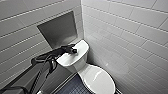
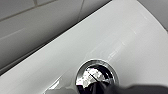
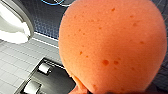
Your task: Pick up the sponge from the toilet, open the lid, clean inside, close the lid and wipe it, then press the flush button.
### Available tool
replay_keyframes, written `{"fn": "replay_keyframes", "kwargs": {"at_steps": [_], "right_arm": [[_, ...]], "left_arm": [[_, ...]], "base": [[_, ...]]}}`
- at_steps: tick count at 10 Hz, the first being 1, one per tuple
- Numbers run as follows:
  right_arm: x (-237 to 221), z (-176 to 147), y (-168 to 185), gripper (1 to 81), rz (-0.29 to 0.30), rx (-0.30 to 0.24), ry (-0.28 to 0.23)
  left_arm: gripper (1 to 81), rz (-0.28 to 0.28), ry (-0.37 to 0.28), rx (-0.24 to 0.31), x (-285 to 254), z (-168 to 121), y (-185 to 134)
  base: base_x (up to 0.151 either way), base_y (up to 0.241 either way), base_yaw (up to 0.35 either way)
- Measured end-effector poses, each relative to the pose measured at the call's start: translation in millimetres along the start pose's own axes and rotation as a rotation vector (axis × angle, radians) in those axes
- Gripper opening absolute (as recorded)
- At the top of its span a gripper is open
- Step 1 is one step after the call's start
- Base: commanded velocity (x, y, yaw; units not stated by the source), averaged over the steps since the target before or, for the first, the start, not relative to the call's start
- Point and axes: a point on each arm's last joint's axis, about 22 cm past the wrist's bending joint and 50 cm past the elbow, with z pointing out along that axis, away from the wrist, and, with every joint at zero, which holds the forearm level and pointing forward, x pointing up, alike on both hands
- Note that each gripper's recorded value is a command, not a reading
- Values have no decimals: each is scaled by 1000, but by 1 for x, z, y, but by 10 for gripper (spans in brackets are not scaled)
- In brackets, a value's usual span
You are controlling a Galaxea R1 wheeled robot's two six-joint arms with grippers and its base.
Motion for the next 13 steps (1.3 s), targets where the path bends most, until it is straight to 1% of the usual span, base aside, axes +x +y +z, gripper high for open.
{"fn": "replay_keyframes", "kwargs": {"at_steps": [3,5,6,8,10,12,13], "right_arm": [[0,0,0,10,0,1,0],[0,0,0,10,0,1,0],[0,0,-1,10,0,1,0],[-1,2,-4,10,-1,6,-2],[-1,0,-1,10,0,3,-1],[5,-7,12,10,1,-15,6],[11,-11,20,10,-1,-26,13]], "left_arm": [[10,2,-3,2,1,-1,0],[10,14,-44,10,8,-10,6],[10,25,-63,4,20,-20,16],[10,27,-64,-45,44,-38,36],[10,42,-113,-94,28,-46,39],[10,95,-152,-180,10,-60,59],[10,138,-180,-242,-6,-73,76]], "base": [[0,0,0],[0,0,0],[0,0,0],[0,0,0],[0,0,0],[0,0,0],[0,0,0]]}}
